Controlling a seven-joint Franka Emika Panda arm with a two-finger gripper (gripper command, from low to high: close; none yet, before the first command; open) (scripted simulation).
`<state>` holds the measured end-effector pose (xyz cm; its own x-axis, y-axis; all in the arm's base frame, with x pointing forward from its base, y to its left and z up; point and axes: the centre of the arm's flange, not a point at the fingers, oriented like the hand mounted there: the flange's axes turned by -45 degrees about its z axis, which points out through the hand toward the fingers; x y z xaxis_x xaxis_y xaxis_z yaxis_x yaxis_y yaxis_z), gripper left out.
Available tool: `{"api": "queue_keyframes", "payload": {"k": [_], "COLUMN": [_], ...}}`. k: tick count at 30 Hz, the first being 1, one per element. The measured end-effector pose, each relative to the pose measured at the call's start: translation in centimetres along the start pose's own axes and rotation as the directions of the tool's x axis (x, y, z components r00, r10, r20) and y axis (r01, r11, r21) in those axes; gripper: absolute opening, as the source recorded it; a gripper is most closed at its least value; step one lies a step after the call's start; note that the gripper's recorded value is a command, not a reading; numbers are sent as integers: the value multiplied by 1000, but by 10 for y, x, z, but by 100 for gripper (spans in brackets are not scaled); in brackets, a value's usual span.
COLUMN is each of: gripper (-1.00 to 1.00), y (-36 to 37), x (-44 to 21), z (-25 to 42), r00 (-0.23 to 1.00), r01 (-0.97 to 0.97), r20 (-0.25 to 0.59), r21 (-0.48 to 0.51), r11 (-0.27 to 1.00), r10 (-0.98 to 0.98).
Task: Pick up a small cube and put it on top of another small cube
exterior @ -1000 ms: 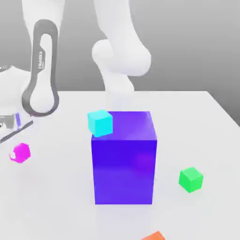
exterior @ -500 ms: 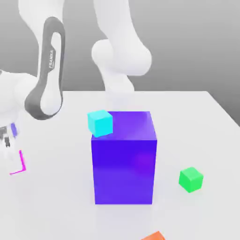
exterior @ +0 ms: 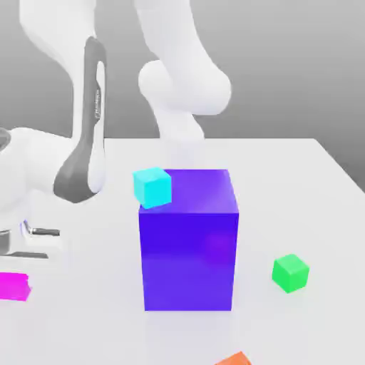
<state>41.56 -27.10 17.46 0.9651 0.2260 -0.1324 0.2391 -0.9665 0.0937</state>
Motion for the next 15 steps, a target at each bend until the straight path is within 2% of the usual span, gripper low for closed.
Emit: {"api": "queue_keyframes", "payload": {"k": [3, 7, 12, 15], "gripper": [-100, -100, -100, -100], "y": [-15, -38, -71, -101], "x": [30, 69, 114, 141], "z": [-9, -24, -43, -58], "r00": [975, 869, 640, 492], "r01": [221, 493, 763, 863], "r20": [-9, -7, 20, 36], "r21": [-29, -73, -130, -157], "r11": [975, 867, 633, 481], "r10": [-221, -494, -768, -870]}}
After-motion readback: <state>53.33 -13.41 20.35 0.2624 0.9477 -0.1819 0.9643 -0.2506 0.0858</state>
